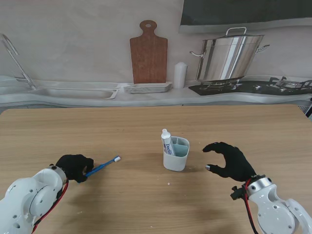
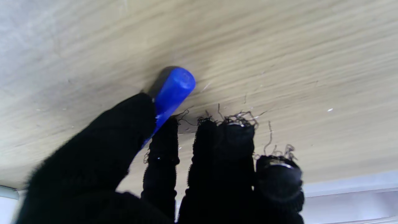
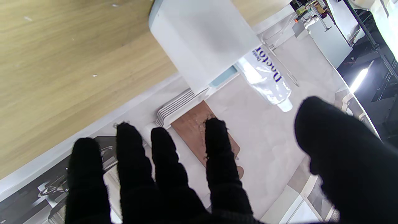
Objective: Organize toothpaste and toothbrush
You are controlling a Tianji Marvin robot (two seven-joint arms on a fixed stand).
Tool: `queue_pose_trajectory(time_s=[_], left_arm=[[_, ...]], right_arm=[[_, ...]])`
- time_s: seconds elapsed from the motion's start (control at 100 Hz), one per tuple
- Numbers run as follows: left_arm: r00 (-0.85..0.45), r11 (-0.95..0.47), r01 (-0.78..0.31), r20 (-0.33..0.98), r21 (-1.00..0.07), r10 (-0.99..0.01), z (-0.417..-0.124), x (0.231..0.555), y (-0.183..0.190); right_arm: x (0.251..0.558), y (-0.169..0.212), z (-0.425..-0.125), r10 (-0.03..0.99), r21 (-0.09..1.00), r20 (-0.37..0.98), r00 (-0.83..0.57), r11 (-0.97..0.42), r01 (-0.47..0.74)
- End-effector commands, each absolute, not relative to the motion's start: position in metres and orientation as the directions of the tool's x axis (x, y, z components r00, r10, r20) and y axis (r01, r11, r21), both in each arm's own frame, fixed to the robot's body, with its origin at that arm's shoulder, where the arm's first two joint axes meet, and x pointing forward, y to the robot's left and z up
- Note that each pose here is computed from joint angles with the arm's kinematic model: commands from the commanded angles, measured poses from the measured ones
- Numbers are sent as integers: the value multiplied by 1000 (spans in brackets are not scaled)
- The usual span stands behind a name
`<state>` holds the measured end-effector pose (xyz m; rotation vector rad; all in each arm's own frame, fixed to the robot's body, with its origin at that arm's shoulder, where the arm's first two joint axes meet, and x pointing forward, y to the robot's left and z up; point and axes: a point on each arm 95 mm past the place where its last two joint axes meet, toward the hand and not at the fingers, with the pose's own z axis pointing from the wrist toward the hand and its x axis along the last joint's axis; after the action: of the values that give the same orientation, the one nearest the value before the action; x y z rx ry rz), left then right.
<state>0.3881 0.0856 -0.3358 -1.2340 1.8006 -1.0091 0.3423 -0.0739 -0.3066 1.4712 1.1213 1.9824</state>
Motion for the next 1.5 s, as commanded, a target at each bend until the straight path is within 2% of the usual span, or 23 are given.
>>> queue_pose_trajectory(time_s=[0.0, 0.28, 0.66, 1.23, 1.49], left_arm=[[-295, 245, -397, -130, -884, -947, -335, 387, 83], [-297, 264, -401, -148, -877, -943, -334, 392, 75], [-349, 299, -406, -156, -864, -924, -337, 405, 82], [-331, 323, -387, -197, -864, -923, -326, 405, 80], [-301, 262, -428, -137, -865, -944, -330, 404, 83]], right_arm=[[339, -72, -312, 734, 803, 589, -338, -577, 148], [339, -72, -312, 732, 802, 592, -337, -578, 153], [339, -74, -312, 734, 804, 590, -336, -575, 154], [338, -73, -313, 733, 800, 596, -328, -577, 164], [338, -74, -314, 735, 801, 595, -326, -575, 166]])
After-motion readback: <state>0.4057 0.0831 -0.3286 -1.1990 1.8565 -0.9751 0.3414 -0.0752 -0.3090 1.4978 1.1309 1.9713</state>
